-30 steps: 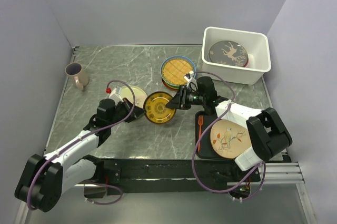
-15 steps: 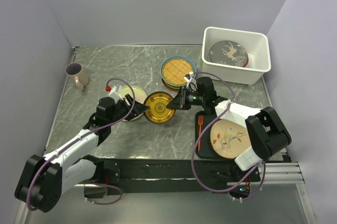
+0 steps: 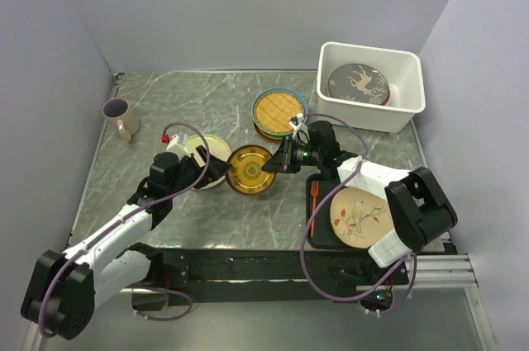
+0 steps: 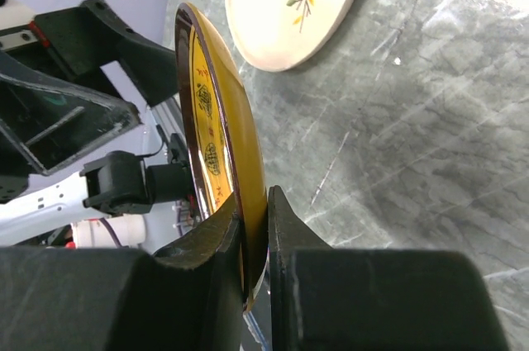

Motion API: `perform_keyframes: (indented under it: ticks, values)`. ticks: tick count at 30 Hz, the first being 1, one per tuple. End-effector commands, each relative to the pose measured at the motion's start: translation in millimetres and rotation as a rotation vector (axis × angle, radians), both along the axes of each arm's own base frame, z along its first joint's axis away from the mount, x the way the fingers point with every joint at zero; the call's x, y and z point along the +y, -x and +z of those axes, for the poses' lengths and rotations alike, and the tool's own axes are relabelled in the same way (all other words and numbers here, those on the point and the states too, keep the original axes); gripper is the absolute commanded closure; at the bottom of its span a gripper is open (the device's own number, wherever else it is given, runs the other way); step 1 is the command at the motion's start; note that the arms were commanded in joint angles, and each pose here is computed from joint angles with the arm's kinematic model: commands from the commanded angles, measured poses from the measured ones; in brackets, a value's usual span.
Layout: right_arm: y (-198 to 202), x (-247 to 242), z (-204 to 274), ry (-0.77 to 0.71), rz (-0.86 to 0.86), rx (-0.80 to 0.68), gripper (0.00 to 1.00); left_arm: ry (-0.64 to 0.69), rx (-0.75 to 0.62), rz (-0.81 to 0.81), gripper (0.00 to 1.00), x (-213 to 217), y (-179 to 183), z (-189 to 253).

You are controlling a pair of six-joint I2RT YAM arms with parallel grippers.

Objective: Place the plates into the plastic bin on the countertop
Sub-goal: Place the plate in the plastic bin.

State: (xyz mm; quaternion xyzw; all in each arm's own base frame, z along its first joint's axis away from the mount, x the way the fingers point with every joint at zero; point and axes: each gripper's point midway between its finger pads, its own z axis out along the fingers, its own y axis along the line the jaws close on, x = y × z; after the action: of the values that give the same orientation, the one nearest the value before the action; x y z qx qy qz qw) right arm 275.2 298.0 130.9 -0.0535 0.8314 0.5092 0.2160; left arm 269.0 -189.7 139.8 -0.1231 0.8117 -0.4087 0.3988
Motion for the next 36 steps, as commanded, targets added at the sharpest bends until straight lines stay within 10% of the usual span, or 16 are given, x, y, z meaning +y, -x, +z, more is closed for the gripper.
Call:
perform_keyframes:
  ticks: [1, 36]
  values:
    - [-9.3, 3.4, 25.9, -0.011, 0.004, -0.093, 1.0, -0.027, -0.075, 0.065, 0.15, 9.6, -10.9, 23.9]
    - [-136.4, -121.0, 149.2, -0.042, -0.385, -0.256, 1.0, -0.07, -0.027, 0.075, 0.12, 12.9, -12.2, 1.1]
